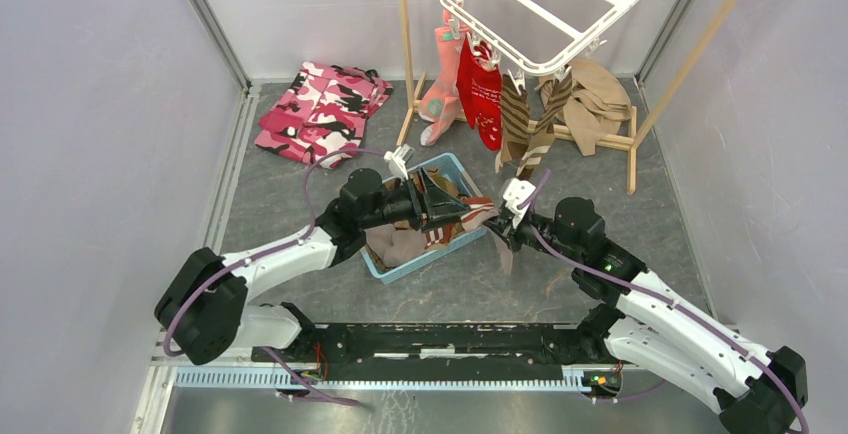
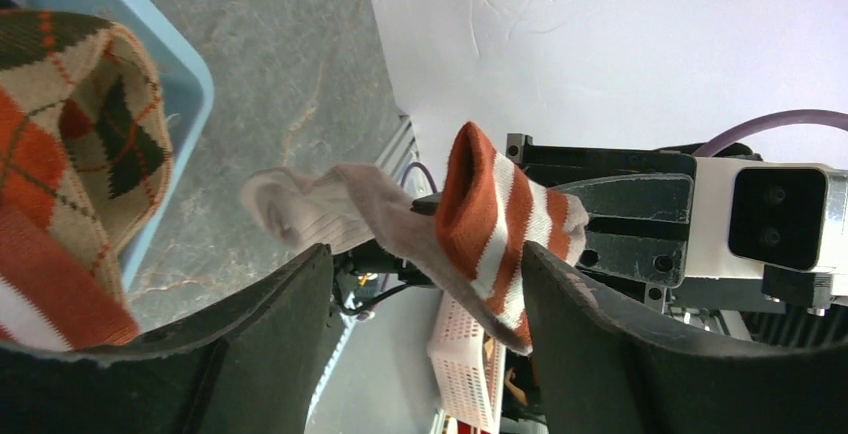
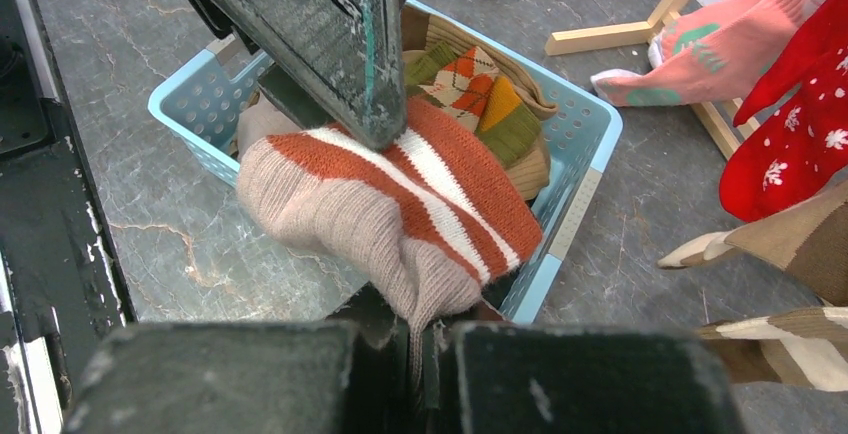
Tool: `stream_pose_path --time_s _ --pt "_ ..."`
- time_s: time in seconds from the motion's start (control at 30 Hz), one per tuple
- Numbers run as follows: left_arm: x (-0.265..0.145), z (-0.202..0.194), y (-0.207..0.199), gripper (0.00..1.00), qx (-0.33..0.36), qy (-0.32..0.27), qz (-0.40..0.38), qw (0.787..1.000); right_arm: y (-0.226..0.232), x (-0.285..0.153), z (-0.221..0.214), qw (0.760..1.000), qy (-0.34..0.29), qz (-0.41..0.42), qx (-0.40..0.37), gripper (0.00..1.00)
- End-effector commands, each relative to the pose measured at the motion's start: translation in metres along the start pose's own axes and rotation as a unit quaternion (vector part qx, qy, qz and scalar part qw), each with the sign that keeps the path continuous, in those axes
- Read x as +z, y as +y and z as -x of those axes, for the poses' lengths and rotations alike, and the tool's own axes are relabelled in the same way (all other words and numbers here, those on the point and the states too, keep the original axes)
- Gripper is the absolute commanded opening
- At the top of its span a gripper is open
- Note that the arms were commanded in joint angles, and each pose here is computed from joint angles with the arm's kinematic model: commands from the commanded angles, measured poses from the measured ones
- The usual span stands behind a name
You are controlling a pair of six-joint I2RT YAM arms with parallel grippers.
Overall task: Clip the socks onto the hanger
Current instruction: Pick up the sock from the bin.
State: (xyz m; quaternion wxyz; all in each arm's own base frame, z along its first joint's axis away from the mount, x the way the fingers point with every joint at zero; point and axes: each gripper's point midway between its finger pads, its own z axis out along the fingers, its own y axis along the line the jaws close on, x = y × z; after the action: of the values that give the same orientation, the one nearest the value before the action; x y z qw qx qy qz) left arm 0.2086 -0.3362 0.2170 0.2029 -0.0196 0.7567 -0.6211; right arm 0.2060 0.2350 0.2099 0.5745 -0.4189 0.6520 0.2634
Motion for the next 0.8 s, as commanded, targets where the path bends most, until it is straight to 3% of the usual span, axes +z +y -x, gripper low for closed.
stream_pose_path --time_s 0.0,0.13,0.37,0.57,0.77 --pt "0.007 0.006 -0.034 0.70 -0.017 0.000 -0.061 0.998 -0.003 0.001 0.015 1.000 -0.020 -0.007 -0.012 0.01" --pt "0.011 0.009 -0.041 0.40 -0.015 0.001 -0.077 0.997 -0.002 0.001 0.010 1.000 -0.014 -0.005 -0.013 0.01" --pt "0.013 0.010 -0.045 0.03 0.039 0.009 -0.076 0.996 -0.002 -0.004 0.004 1.000 -0.009 -0.011 -0.017 0.01" --pt "0.011 0.014 -0.044 0.02 0.171 0.013 -0.055 0.984 0.003 -0.008 -0.008 1.000 0.008 -0.001 -0.012 0.03" --pt "-0.005 0.024 -0.063 0.02 0.365 -0.032 -0.078 0.927 0.015 -0.008 -0.015 1.000 0.007 0.023 0.003 0.08"
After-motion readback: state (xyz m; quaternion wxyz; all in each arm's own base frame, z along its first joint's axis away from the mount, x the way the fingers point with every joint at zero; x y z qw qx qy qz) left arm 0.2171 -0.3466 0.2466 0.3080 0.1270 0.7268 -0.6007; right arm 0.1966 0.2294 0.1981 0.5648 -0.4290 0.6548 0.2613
